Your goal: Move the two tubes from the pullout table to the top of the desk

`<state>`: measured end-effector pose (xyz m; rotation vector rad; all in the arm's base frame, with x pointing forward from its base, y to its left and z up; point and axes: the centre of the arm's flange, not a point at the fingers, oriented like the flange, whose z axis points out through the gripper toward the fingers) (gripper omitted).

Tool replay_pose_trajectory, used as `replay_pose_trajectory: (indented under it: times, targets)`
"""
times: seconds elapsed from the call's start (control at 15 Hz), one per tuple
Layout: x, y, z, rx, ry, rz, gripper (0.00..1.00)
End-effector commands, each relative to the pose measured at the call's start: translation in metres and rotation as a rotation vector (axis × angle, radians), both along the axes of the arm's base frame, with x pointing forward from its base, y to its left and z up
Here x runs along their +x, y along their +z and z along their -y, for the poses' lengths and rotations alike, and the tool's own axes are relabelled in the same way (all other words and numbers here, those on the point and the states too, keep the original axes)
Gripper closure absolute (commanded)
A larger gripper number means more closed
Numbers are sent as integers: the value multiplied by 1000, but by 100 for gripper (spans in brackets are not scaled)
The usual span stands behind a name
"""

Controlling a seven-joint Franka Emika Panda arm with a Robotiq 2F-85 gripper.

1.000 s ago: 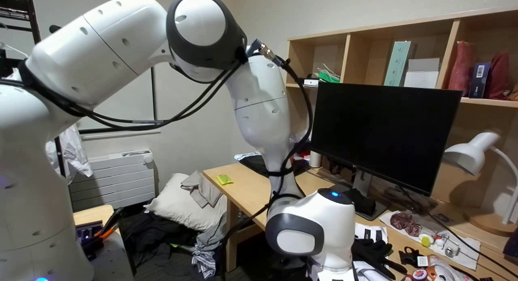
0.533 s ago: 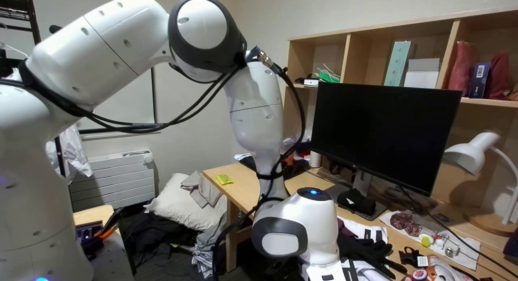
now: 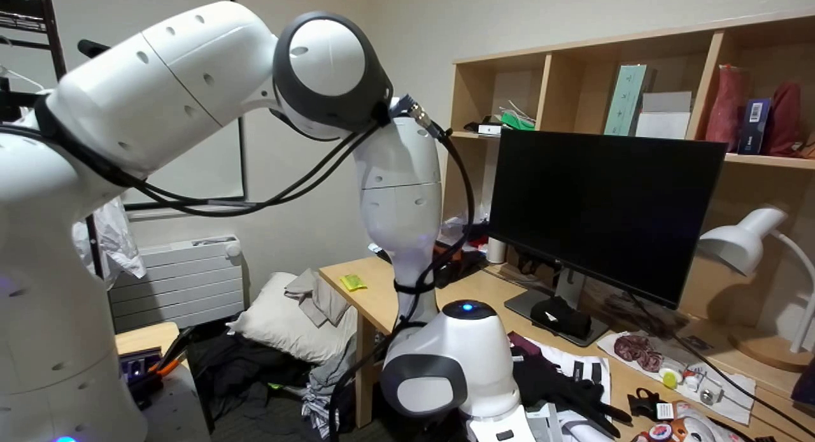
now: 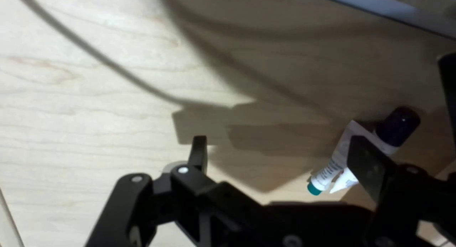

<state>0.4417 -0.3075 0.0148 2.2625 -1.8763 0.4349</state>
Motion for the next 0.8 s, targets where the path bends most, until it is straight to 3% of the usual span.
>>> replay_pose_trajectory:
  times: [0.0,0.27,0.73]
  targets:
    - [1,-9,3,10,6,-15,0]
    - [5,-8,11,10,-38,-12,0]
    - [8,3,11,-134,72,17,0]
